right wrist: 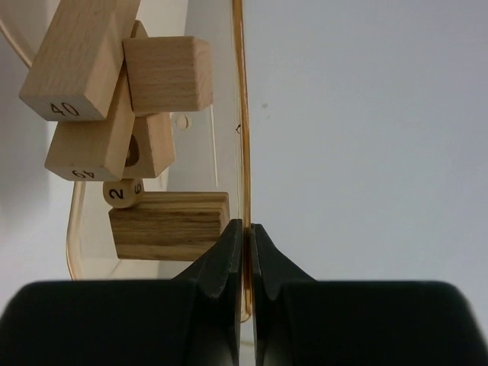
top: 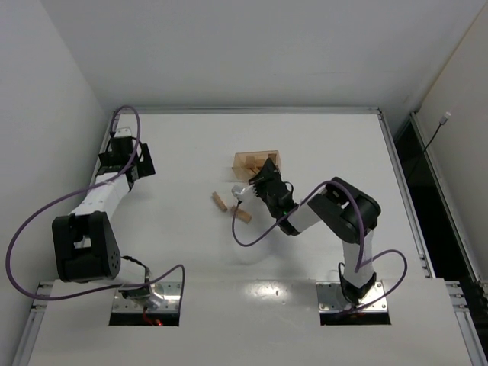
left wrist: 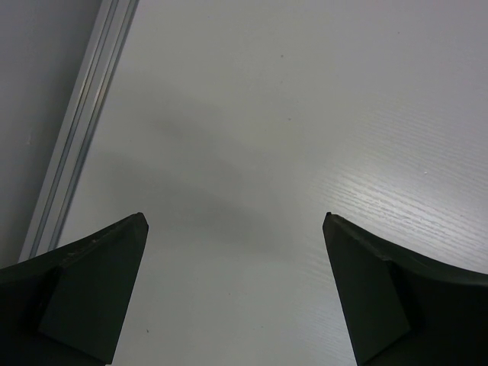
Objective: Build the wood block tower
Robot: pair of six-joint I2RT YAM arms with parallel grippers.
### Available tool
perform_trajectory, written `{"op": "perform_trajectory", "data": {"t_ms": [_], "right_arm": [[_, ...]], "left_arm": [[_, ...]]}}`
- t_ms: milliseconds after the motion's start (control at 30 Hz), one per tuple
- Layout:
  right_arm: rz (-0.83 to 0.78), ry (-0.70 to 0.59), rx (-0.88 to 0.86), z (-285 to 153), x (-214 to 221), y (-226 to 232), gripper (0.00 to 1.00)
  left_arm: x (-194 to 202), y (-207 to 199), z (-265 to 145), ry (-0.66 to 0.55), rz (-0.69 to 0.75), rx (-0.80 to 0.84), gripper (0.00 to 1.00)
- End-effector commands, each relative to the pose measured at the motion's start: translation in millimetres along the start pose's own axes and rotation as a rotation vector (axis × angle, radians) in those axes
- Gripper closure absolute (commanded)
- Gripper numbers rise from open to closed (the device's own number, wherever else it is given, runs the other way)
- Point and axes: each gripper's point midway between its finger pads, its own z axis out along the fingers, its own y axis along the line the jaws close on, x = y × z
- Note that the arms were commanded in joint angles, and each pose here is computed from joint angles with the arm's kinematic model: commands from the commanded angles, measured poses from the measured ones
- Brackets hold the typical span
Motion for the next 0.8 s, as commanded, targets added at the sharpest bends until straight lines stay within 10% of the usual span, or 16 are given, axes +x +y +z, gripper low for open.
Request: {"op": "perform_trajectory", "data": {"t_ms": [0,767], "right_arm": [[0.011,-0.030,0.369,-15,-2,-79,1.00],[-0.480,-0.043,0.612,-26,-19,-141,1.00]], "left_arm": [[-27,1,-10,-0.071,-0.036,0.010,0.00],[-31,-6,-21,-0.082,-0.047,0.061,0.00]]}}
